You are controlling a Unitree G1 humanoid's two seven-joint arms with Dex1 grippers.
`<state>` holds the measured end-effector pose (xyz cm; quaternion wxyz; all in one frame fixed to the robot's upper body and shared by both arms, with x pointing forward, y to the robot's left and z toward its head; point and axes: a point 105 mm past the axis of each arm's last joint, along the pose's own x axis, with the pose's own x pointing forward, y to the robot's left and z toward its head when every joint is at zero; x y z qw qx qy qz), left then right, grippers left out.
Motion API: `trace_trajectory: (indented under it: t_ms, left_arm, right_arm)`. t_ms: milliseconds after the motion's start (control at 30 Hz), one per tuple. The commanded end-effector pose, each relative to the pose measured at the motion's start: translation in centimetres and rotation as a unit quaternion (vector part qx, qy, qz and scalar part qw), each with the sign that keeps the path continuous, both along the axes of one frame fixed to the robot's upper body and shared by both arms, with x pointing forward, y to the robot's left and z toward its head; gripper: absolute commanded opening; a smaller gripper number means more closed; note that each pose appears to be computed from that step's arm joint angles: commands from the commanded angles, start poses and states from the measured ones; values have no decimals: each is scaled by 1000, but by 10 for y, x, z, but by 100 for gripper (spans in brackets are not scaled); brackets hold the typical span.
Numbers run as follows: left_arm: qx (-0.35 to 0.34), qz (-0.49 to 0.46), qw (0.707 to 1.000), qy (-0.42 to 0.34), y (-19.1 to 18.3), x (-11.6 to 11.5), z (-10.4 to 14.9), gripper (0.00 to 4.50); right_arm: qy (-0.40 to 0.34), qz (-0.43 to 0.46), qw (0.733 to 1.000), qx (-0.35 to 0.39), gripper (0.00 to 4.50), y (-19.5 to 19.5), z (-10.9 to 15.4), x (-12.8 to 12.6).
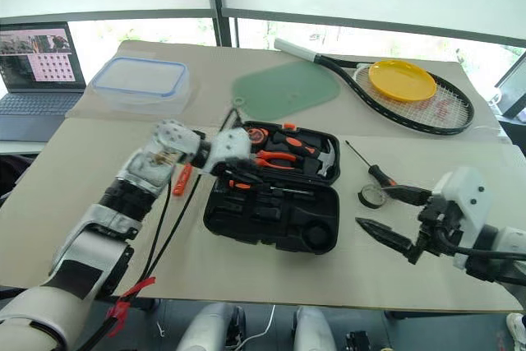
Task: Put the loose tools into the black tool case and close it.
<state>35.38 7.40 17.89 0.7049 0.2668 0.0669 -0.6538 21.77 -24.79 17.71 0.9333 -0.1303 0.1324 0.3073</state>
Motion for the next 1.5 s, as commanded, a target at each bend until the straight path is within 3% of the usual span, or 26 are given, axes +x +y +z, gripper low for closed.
trace_trajectory:
  t_ms: [33, 200, 333, 433, 600, 967, 1000, 1033, 1333, 1500]
  left_arm:
    - [-83, 2, 996, 35, 26, -24, 43, 260]
    - [-99, -17, 989, 113, 53, -75, 56, 445]
    - [-93, -39, 985, 140, 53, -105, 58, 445]
    - [-86, -41, 987, 133, 49, -114, 58, 445]
    - [-78, -27, 990, 111, 44, -114, 59, 445]
    - [-69, -11, 994, 89, 45, -112, 62, 445]
    - [-69, -11, 994, 88, 45, -111, 62, 450]
    - [-67, -10, 994, 87, 45, -110, 61, 450]
    - [-65, -10, 994, 82, 44, -105, 57, 450]
    - [-54, 1, 995, 88, 50, -106, 54, 450]
  right_arm:
    - [-3, -71, 997, -19, 450, -38, 4, -8]
    - [33, -131, 990, -39, 450, -85, -7, -12]
    - [39, -142, 988, -51, 450, -102, -15, 12]
    - [42, -123, 990, -58, 450, -97, -26, 38]
    - [44, -105, 992, -59, 450, -85, -42, 80]
    - [53, -101, 991, -73, 450, -75, -74, 121]
    - [53, -101, 991, -67, 400, -73, -74, 123]
    - [54, -100, 992, -60, 393, -71, -76, 125]
    - [45, -91, 994, -39, 97, -68, -77, 125]
    - [9, -106, 994, -19, 97, -80, -44, 122]
